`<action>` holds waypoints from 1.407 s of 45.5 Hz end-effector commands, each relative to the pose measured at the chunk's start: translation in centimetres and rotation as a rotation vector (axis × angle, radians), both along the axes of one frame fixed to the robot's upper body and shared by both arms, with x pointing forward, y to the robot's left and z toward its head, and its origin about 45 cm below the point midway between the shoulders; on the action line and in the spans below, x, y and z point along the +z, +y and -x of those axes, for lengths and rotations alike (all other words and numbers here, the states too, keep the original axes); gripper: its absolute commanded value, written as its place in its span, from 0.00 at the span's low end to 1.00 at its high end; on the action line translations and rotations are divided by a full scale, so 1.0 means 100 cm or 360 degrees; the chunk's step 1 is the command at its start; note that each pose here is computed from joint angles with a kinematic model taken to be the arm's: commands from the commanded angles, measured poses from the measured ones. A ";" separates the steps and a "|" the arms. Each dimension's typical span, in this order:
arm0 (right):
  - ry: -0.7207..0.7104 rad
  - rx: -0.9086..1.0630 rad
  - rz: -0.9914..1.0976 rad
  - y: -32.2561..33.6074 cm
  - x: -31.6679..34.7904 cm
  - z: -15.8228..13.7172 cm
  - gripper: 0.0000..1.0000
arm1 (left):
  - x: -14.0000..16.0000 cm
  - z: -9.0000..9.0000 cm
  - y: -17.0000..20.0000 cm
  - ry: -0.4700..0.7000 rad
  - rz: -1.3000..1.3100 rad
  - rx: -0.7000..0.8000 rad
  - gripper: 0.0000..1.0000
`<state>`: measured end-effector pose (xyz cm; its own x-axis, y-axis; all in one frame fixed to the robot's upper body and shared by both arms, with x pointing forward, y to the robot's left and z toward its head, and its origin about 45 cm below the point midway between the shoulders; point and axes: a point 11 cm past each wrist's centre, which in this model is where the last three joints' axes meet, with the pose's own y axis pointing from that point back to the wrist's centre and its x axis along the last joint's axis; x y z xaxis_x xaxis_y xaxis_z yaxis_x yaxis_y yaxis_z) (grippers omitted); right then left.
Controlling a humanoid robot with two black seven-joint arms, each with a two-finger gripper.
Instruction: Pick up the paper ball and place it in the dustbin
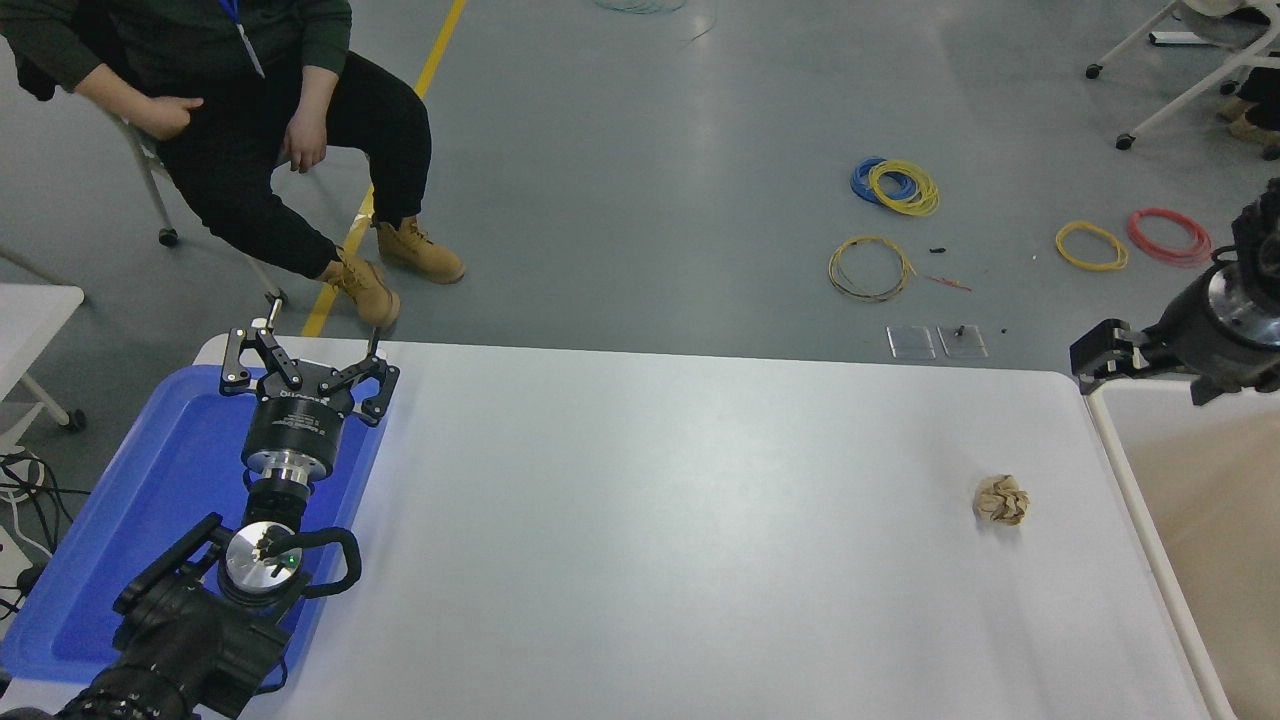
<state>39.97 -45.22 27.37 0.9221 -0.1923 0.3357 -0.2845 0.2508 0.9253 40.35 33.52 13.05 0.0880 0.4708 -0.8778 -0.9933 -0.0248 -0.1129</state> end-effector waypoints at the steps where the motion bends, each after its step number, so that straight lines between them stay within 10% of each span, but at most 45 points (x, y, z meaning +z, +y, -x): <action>1: -0.0107 -0.0114 0.0079 -0.036 -0.021 -0.005 1.00 | 0.000 0.000 0.000 -0.0001 0.0000 0.0000 1.00; 64: -0.0190 0.0153 -0.0035 0.055 -0.187 0.015 1.00 | 0.000 0.000 0.000 -0.0001 0.0000 0.0000 1.00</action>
<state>39.41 -40.88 10.80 0.8884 -0.1124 0.4452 -0.4153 0.2170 0.8834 40.35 33.52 13.05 0.0884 0.4707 -0.8779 -0.9933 -0.0245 -0.1132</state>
